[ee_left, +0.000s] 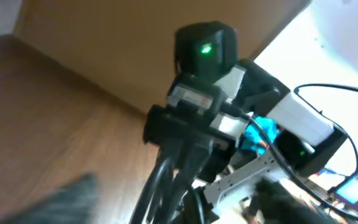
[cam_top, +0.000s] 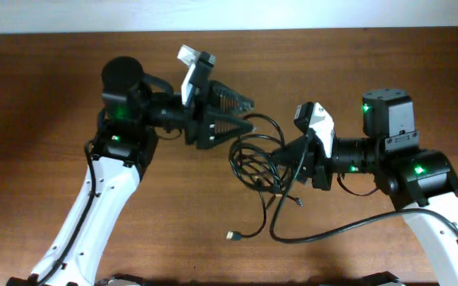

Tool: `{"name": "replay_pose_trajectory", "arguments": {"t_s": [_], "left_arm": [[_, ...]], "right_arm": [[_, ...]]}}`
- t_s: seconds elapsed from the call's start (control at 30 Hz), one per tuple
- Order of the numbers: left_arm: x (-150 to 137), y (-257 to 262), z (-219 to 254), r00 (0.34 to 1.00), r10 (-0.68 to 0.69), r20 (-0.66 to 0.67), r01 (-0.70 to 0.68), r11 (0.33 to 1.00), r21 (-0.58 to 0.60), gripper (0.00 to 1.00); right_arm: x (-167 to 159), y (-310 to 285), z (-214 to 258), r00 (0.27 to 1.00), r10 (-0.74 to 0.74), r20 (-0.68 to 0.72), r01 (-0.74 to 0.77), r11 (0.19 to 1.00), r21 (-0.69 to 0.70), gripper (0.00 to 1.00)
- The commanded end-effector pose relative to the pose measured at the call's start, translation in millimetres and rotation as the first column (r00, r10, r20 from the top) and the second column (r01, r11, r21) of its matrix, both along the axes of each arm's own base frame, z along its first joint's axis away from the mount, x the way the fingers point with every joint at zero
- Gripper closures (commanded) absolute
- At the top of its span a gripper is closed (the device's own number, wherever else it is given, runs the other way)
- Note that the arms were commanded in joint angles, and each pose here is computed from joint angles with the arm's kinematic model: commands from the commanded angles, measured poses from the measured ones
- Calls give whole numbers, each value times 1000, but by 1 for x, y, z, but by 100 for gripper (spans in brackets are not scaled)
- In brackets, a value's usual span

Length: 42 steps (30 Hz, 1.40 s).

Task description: Untangle cables

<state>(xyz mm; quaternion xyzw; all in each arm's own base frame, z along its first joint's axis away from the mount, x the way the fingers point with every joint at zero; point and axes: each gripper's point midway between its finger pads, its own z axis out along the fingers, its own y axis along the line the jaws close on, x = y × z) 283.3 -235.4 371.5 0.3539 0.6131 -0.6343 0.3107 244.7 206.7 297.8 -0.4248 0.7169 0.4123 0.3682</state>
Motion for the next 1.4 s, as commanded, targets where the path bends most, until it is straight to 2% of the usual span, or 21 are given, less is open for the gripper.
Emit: {"name": "replay_pose_trajectory", "arguments": {"t_s": [0.0, 0.1, 0.2, 0.37, 0.43, 0.47, 0.5, 0.57, 0.7, 0.73, 0.77, 0.93, 0.97, 1.0, 1.07, 1.1, 1.13, 1.23, 1.37], "left_arm": [[12, 16, -14, 998, 62, -21, -61, 998, 27, 1], [22, 28, -52, 977, 174, -126, -158, 979, 126, 1], [23, 33, -91, 957, 263, -123, -223, 937, 269, 1], [21, 44, -123, 942, 324, -88, -263, 875, 407, 2], [22, 44, -123, 946, 317, -68, -265, 876, 404, 24], [21, 43, -123, 948, 312, -67, -260, 878, 402, 26], [20, 42, -123, 950, 306, -66, -255, 879, 402, 24], [7, 27, -117, 978, 209, -11, -191, 911, 365, 20], [2, 17, -116, 984, 180, 9, -171, 917, 361, 37], [2, 17, -115, 984, 180, 10, -171, 917, 361, 54], [2, 17, -116, 984, 180, 10, -171, 917, 361, 98], [2, 17, -114, 984, 176, 7, -167, 920, 355, 100], [1, 17, -113, 985, 171, 8, -163, 923, 350, 100], [2, 18, -113, 985, 174, 9, -166, 922, 350, 100], [6, 24, -114, 980, 197, 3, -185, 918, 351, 100], [8, 26, -114, 979, 206, 1, -193, 916, 351, 100], [12, 31, -113, 975, 223, 0, -209, 913, 351, 100], [15, 37, -113, 971, 241, 1, -226, 909, 351, 100], [15, 37, -113, 971, 240, 0, -225, 909, 351, 100]], "right_arm": [[4, 3, 16, 998, -29, -55, 33, 997, 65, 96], [13, 5, 27, 996, -58, -63, 65, 992, 104, 96], [19, 6, 34, 995, -84, -61, 91, 988, 127, 96], [21, 6, 37, 995, -84, -48, 90, 987, 133, 96], [21, 6, 38, 996, -84, -43, 89, 987, 134, 96], [21, 7, 38, 996, -82, -44, 88, 987, 135, 96], [20, 7, 38, 996, -78, -48, 84, 987, 139, 96], [20, 7, 38, 996, -77, -48, 83, 987, 139, 96], [17, 8, 39, 996, -65, -68, 75, 986, 150, 96], [17, 8, 39, 995, -66, -70, 76, 986, 150, 96], [17, 8, 39, 995, -66, -70, 76, 986, 149, 96], [27, 2, 28, 986, -144, -86, 152, 984, 95, 96], [29, 0, 25, 983, -162, -91, 170, 982, 81, 93], [35, -5, 16, 971, -218, -100, 223, 974, 37, 75], [43, -19, -4, 938, -326, -120, 321, 945, -62, 45], [44, -25, -12, 922, -364, -130, 352, 930, -104, 34], [44, -32, -23, 904, -403, -146, 381, 911, -156, 29], [40, -44, -39, 871, -461, -170, 416, 877, -241, 26], [37, -45, -42, 864, -466, -191, 415, 873, -255, 26]]}}
